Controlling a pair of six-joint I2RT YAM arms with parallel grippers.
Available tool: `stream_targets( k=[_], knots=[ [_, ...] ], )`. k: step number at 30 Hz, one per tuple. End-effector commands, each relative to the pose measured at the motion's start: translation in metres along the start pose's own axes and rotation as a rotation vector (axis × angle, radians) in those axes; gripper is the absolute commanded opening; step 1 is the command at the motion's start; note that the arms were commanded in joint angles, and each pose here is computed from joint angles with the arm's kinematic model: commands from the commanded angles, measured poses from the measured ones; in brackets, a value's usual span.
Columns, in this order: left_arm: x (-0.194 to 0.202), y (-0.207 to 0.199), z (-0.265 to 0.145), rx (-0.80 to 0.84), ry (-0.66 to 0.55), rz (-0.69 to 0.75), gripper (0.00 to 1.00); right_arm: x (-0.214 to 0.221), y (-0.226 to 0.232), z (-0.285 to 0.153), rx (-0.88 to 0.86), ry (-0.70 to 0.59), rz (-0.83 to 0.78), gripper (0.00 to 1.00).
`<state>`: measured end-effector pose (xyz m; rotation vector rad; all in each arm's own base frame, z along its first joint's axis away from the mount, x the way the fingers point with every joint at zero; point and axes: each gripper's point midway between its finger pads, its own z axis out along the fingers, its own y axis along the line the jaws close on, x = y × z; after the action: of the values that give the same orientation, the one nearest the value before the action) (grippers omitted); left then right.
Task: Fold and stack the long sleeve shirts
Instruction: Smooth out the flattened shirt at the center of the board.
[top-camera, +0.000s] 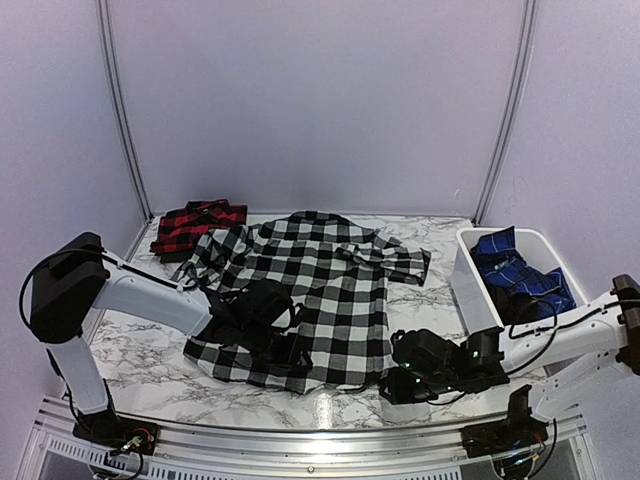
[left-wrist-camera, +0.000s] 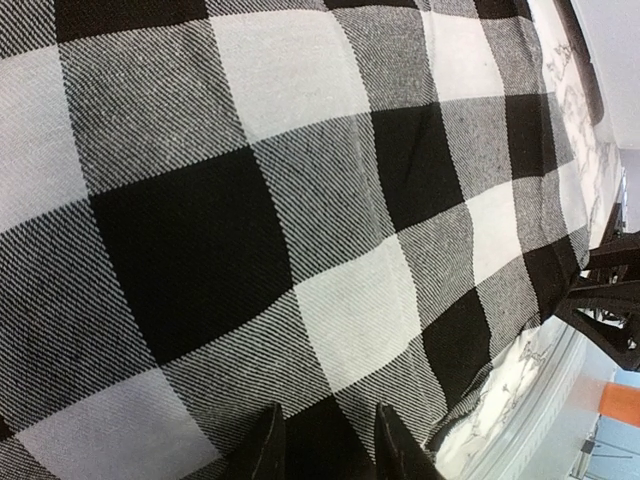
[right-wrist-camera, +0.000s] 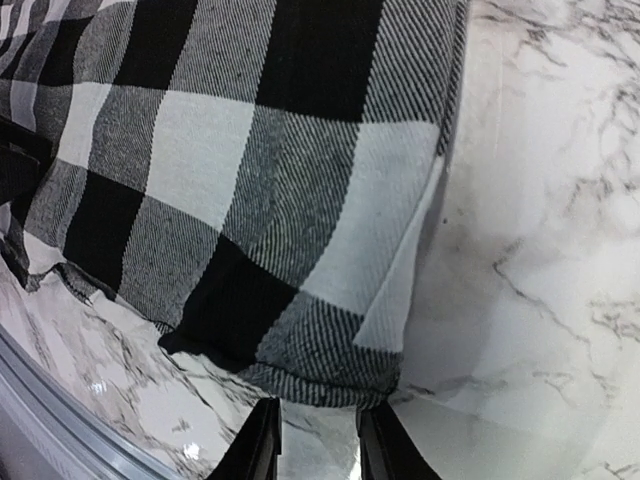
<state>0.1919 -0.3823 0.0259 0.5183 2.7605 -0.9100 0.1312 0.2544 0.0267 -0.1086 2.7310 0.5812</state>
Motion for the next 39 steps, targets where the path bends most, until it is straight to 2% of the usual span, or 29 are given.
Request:
stream_targets(
  k=[1,7,12,16,18,21,28,32,35,39],
  knots=[
    [0.032,0.012,-0.001,-0.054,0.064,-0.025,0.33,0.007,-0.007,-0.020,0.040,0.023,0.010,0.27],
    [0.023,0.006,-0.017,-0.064,0.027,0.007,0.33,-0.073,0.031,-0.060,-0.025,-0.161,-0.041,0.33],
    [0.008,-0.006,-0.025,-0.061,-0.004,0.032,0.33,-0.137,0.064,-0.054,-0.123,-0.279,-0.065,0.33],
    [-0.002,-0.012,-0.025,-0.057,-0.020,0.047,0.33,-0.172,0.066,-0.027,-0.140,-0.312,-0.028,0.32],
    [-0.005,-0.016,-0.025,-0.053,-0.020,0.053,0.33,-0.174,0.054,-0.011,-0.143,-0.303,0.011,0.32],
    [-0.009,-0.019,-0.025,-0.052,-0.029,0.065,0.33,-0.157,0.028,0.009,-0.109,-0.259,0.062,0.32],
    [-0.017,-0.022,-0.025,-0.055,-0.041,0.078,0.33,-0.091,-0.029,0.023,-0.038,-0.148,0.135,0.33],
    [-0.021,-0.023,-0.025,-0.057,-0.042,0.080,0.33,-0.071,-0.046,0.018,0.002,-0.117,0.143,0.34],
    [-0.023,-0.020,-0.027,-0.061,-0.046,0.078,0.33,-0.080,-0.041,-0.003,-0.003,-0.162,0.130,0.35],
    [-0.028,-0.015,-0.029,-0.069,-0.053,0.068,0.33,-0.106,-0.009,-0.029,-0.055,-0.223,0.075,0.36]
  ],
)
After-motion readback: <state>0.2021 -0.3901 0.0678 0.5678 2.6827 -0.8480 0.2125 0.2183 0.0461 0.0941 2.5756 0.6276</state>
